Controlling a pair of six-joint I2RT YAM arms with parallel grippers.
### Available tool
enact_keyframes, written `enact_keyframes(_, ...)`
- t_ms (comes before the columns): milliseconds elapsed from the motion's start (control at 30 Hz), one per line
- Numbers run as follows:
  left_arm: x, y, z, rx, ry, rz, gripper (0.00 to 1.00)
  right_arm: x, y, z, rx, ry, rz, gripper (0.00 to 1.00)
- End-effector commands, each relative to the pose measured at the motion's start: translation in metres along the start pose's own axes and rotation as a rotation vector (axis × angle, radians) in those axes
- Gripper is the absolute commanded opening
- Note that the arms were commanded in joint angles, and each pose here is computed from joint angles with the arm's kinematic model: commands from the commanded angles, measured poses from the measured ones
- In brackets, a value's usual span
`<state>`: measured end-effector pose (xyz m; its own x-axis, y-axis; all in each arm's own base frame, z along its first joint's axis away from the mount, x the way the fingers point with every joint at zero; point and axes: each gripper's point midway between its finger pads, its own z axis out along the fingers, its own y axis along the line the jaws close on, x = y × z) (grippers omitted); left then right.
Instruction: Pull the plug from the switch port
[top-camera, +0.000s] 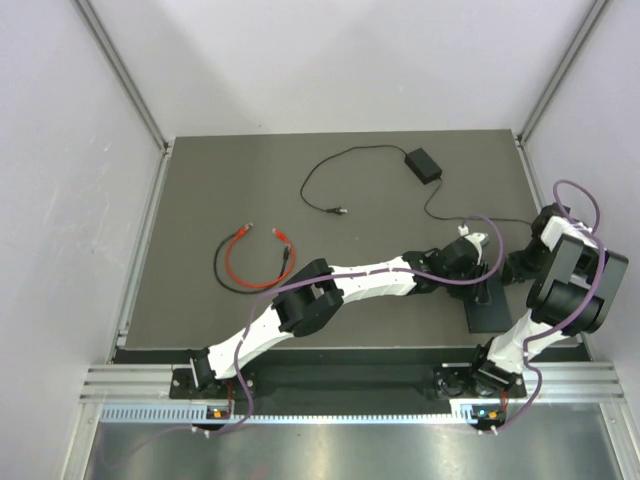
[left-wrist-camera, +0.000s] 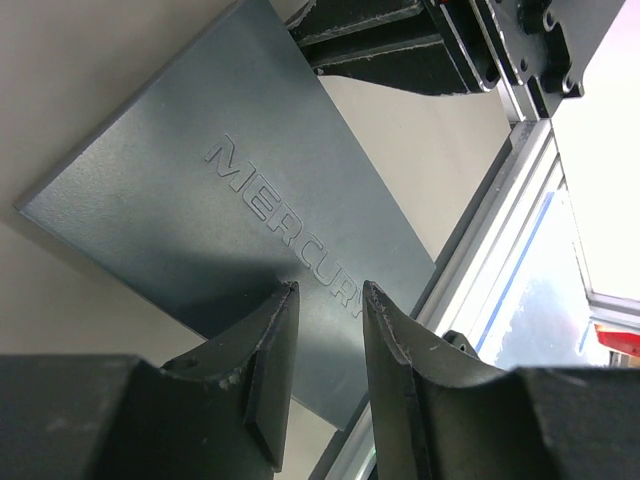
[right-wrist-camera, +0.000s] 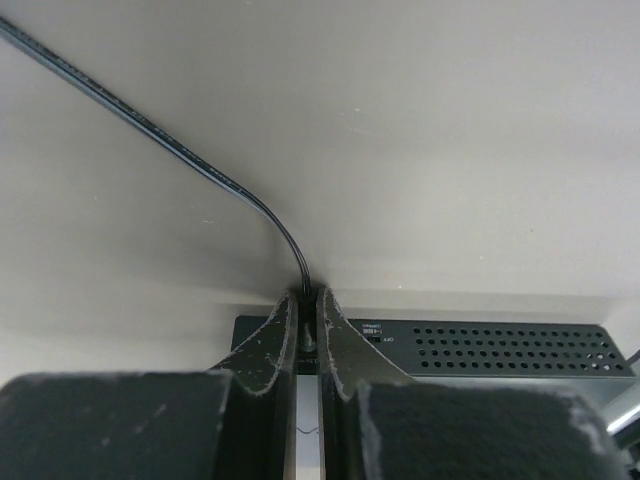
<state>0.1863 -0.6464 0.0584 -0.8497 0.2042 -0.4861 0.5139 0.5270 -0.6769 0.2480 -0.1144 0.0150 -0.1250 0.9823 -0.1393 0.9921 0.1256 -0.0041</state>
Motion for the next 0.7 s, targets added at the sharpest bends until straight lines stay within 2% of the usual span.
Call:
enact_keyframes(0, 0.087, 0.098, 0.015, -0.257, 0.225, -0.060, 0.38, -0.013, 0.003, 0.003, -0.012, -0.076, 0.123, 0.00)
enact_keyframes(167, 0.087, 0.100, 0.014, -0.266, 0.217, -0.074, 0.38, -0.024, -0.006, -0.006, 0.003, -0.181, 0.207, 0.00)
enact_keyframes(367, 0.094, 0.104, 0.016, -0.269, 0.233, -0.093, 0.38, -0.025, 0.005, 0.003, -0.024, -0.150, 0.203, 0.00)
enact_keyframes(467, 0.095, 0.105, 0.017, -0.274, 0.235, -0.094, 0.38, -0.035, 0.026, -0.002, -0.023, -0.172, 0.070, 0.00)
enact_keyframes(500, 0.095, 0.105, 0.017, -0.273, 0.238, -0.096, 0.38, -0.044, 0.039, -0.004, -0.024, -0.184, -0.020, 0.00)
enact_keyframes(567, 0.096, 0.106, 0.017, -0.274, 0.241, -0.099, 0.38, -0.045, 0.039, 0.000, 0.039, -0.172, -0.099, 0.00)
enact_keyframes(667, 0.095, 0.105, 0.018, -0.269, 0.237, -0.101, 0.38, -0.060, 0.053, -0.010, -0.002, -0.256, -0.182, 0.00)
